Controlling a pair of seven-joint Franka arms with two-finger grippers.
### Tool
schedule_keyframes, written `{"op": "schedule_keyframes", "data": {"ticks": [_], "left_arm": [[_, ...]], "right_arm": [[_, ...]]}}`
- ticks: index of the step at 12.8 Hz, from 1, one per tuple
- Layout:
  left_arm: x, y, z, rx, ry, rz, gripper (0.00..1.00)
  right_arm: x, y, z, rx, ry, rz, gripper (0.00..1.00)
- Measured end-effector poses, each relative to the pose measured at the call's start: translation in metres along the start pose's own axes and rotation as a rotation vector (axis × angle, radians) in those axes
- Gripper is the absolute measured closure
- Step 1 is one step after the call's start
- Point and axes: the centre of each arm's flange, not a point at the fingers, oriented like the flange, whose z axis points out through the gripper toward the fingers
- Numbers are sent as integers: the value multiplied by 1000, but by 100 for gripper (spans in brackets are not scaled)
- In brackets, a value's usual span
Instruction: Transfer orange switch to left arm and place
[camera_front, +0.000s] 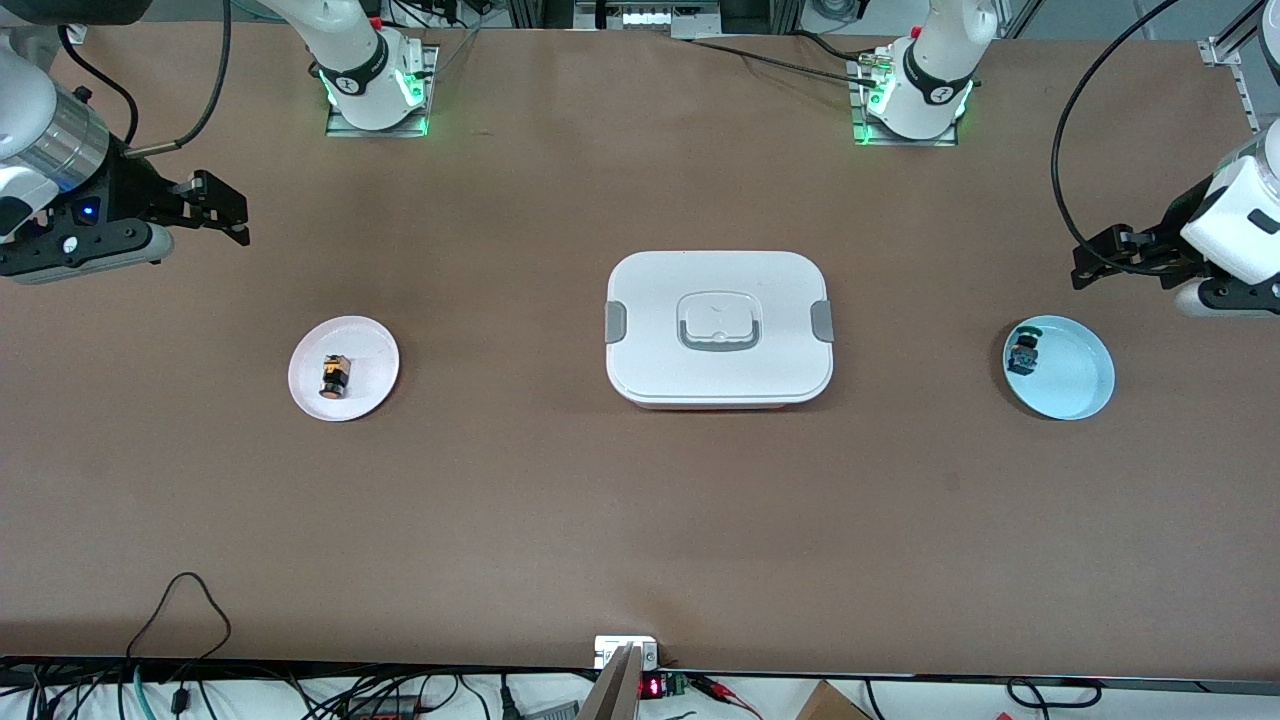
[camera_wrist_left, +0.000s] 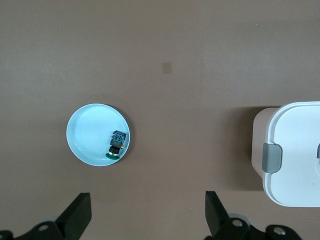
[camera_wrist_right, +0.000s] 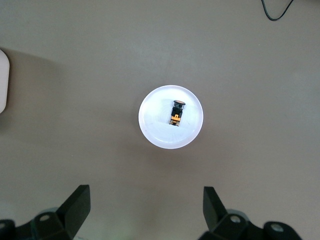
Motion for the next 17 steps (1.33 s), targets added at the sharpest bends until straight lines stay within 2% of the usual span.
{"op": "schedule_keyframes", "data": {"ticks": [12,14,17], "left_arm": [[0,0,0,0,0,0,0],[0,0,0,0,0,0,0],[0,0,0,0,0,0,0]], "right_arm": [[-2,10,0,2,-10,-7,0],[-3,10,1,4,-17,-129,0],[-7,11,4,18,-48,-484,0]]}}
